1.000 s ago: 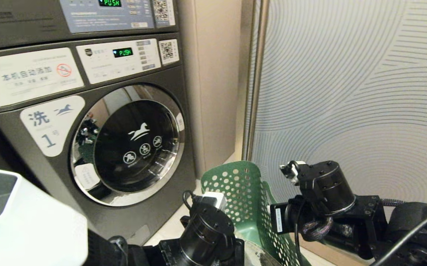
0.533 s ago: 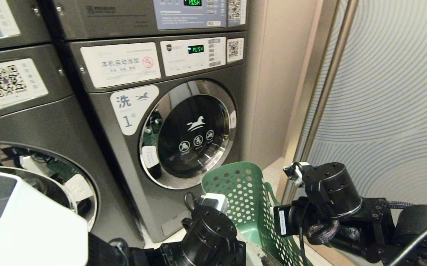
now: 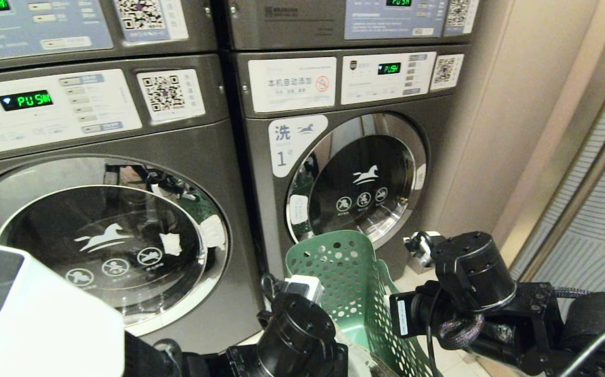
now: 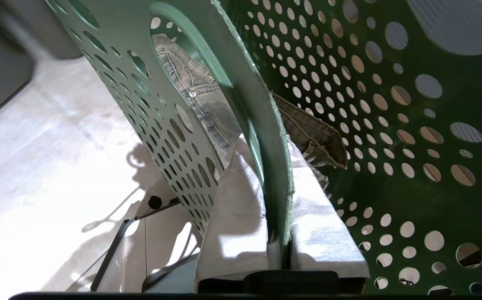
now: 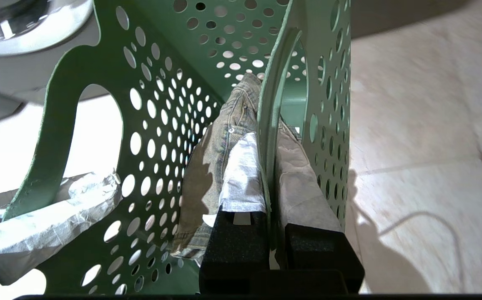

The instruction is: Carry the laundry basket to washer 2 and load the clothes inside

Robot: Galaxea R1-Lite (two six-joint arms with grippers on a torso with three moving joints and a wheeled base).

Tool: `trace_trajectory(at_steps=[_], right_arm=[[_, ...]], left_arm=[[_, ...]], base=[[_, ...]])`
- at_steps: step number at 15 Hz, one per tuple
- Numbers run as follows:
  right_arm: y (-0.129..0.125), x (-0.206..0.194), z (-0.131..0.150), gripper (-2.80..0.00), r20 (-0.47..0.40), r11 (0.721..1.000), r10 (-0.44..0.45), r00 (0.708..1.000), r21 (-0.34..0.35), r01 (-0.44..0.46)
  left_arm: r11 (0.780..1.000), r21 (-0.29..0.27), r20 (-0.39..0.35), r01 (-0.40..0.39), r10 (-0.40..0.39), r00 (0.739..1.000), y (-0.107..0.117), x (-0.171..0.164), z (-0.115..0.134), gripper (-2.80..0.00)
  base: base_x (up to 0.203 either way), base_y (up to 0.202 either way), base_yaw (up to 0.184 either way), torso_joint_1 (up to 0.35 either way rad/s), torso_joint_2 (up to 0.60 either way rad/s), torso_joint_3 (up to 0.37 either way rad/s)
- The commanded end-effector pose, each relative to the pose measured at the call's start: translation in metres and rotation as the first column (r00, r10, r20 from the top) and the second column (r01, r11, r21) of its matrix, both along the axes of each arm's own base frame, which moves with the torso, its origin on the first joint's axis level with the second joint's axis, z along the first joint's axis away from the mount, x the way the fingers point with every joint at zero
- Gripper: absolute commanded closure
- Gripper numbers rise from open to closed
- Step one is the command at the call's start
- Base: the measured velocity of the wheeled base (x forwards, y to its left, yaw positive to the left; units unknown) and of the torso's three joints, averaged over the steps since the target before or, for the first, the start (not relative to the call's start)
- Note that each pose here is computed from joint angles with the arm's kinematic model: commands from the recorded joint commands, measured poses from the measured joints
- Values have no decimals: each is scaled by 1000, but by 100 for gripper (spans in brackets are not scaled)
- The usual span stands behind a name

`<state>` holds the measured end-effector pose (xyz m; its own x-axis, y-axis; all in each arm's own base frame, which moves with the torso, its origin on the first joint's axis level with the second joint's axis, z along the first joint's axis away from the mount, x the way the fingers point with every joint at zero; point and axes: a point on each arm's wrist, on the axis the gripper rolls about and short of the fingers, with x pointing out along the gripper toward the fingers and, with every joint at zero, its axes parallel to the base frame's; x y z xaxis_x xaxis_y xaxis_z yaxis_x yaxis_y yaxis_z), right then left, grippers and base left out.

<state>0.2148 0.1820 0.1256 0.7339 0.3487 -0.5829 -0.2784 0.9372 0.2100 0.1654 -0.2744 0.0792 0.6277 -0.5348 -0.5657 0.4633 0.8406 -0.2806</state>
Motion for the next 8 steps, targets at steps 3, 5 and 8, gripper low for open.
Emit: trace_trajectory(at_steps=[3,5,8], right_arm=[[0,0,0,0,7,1000,5,1000,-8,-5],[0,0,0,0,8,1000,6,1000,-9,-6],[0,0,0,0,7,1000,4,1000,-11,-4]], left_arm=[[1000,-7,-2,-8,8,1000,0,0,0,0],[1000,-9,-1,-8,8,1000,0,0,1,0],[1000,-7,1,-11,11,1000,0,0,1,0]], base=[[3,-7,177,2,4,1],[3,-6,176,3,1,2],[1,-9,176,3,0,3]])
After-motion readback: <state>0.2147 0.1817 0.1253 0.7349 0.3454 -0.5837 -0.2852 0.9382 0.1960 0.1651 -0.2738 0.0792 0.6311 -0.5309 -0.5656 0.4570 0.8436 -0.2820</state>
